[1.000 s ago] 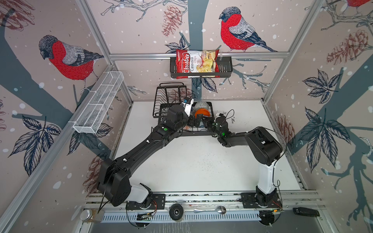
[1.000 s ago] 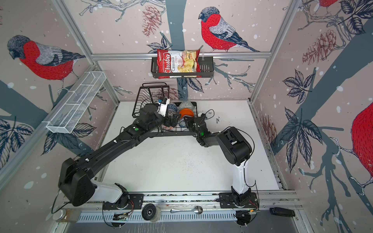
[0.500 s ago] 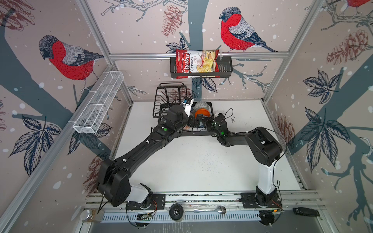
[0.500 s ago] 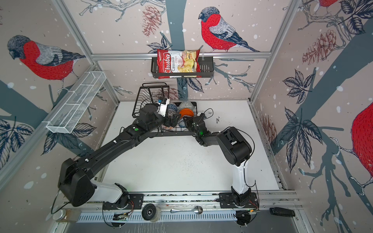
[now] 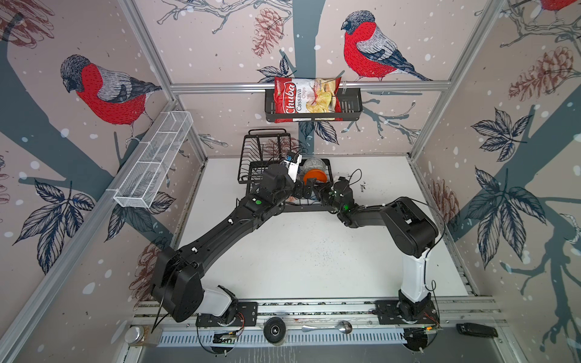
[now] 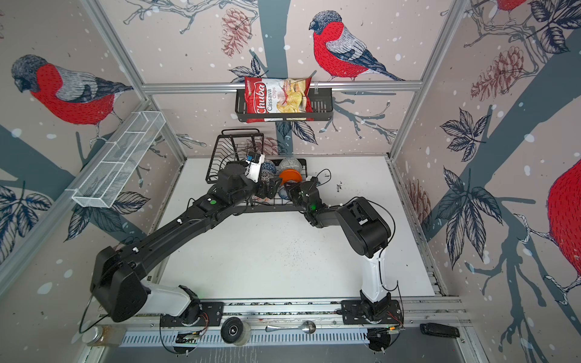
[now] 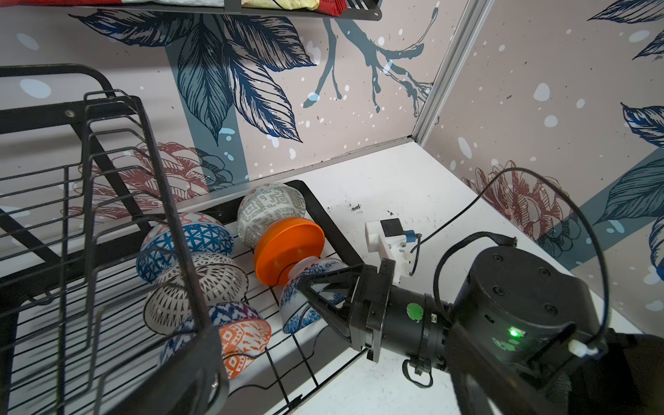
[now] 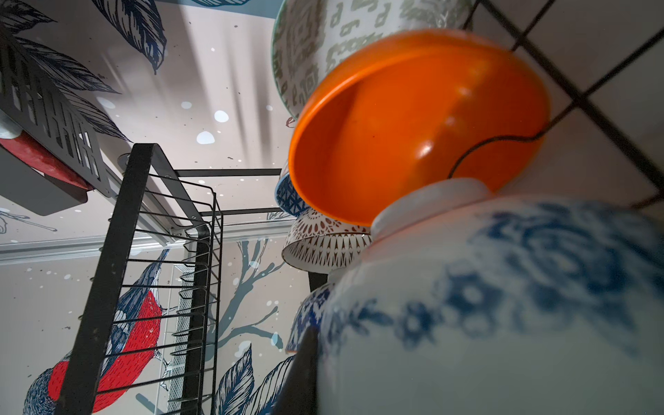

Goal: Load bowls into a dish rack
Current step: Place the bowl in the dish rack.

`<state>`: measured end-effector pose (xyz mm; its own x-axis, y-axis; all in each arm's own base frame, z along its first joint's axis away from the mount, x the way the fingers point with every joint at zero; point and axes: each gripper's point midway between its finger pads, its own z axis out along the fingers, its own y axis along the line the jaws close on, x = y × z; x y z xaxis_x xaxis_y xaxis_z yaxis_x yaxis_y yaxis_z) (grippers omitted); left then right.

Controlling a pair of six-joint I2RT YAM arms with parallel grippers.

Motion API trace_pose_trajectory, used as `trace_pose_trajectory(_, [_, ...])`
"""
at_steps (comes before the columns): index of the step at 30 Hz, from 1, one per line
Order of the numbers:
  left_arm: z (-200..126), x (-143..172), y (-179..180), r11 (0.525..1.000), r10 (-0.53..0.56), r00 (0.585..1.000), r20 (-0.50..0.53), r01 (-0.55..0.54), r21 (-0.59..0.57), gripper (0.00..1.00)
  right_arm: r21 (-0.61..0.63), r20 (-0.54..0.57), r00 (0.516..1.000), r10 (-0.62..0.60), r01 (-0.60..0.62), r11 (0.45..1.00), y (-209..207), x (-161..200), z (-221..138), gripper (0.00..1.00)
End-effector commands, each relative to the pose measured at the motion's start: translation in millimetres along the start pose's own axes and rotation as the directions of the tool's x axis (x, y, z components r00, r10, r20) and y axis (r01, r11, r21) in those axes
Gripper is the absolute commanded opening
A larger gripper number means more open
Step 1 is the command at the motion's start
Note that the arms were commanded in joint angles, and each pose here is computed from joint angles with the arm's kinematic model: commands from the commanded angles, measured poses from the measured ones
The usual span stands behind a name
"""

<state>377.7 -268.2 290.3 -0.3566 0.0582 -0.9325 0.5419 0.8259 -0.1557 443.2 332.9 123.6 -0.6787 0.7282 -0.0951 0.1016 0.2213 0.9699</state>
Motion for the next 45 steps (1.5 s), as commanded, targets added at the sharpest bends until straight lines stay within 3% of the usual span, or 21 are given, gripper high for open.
trace_pose_trajectory(1, [-2,-6,-1,1.0,0.012,1.0,0.022,-0.012,0.001,0.98,0.092,-0.037,0.999,0.017,-0.014,0.996,-23,7,-1,0.16])
trace_pose_trajectory(34, [-2,-6,-1,1.0,0.017,1.0,0.021,-0.017,-0.004,0.98,0.039,-0.039,0.998,-0.048,0.05,0.998,10,3,-5,0.36])
trace_pose_trajectory(45, [-2,-7,0,1.0,0.021,1.0,0.023,-0.02,-0.01,0.98,0.032,-0.026,0.998,-0.063,0.064,0.997,19,-1,-8,0.38])
